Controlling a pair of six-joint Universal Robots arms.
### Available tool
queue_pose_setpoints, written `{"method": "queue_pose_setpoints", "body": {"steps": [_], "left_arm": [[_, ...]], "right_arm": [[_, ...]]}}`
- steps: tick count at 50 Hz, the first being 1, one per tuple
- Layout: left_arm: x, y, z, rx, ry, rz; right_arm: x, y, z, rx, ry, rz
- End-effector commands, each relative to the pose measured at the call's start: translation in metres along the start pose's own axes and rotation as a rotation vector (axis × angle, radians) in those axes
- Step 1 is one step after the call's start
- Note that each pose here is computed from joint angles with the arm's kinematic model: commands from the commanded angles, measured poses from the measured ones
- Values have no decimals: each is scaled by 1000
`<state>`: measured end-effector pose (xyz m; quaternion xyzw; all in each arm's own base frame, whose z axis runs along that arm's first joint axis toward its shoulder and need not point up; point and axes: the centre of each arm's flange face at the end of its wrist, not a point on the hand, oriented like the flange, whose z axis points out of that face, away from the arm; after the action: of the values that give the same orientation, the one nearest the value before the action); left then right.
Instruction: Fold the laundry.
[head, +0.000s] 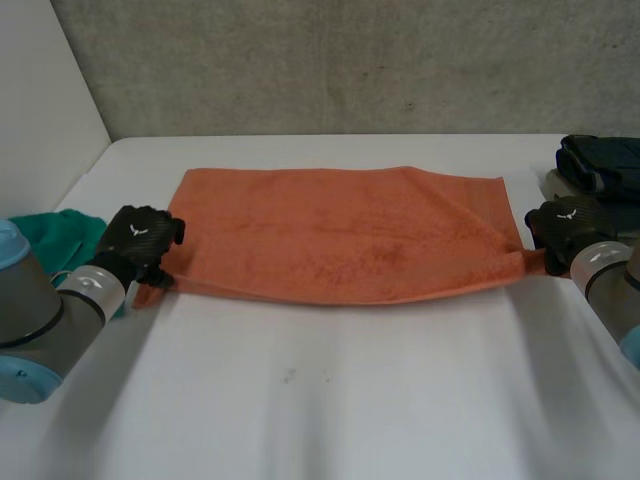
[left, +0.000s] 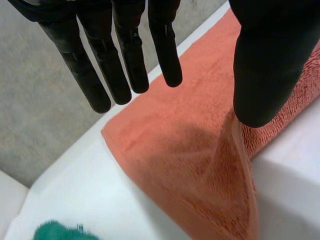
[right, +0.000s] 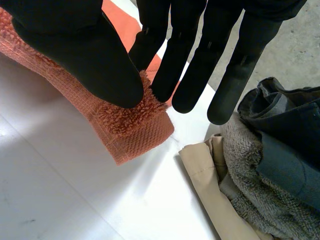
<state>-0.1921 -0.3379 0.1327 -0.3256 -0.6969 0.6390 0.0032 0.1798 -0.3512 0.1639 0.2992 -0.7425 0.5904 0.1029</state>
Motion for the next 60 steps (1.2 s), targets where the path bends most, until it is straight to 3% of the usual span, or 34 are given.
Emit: {"method": "queue_pose_setpoints", "body": {"steps": [1,20,28,34,43,47,52,60], "left_arm": [[-2,10,-7,-77,14,-41],[-1,23,-1,-116,20,-50],[-22,-11,-28,-97,-43,-31],[-6,-30,-77,-216,42,-22],[36,-31,-166,-498,334,175],[34,-31,-161,-466,324,230],[22,-33,-127,-352,233,276],[23,-52,-30,-94,112,302]], "right_arm": [[4,1,1,-3,11,-1],[6,2,1,-10,19,0],[8,-8,-28,-20,5,-70],[14,-8,-68,-115,-42,-281],[10,10,-118,-334,-240,-476],[5,11,-123,-348,-283,-467],[7,15,-95,-315,-215,-402],[23,15,-38,-273,-54,-282]]}}
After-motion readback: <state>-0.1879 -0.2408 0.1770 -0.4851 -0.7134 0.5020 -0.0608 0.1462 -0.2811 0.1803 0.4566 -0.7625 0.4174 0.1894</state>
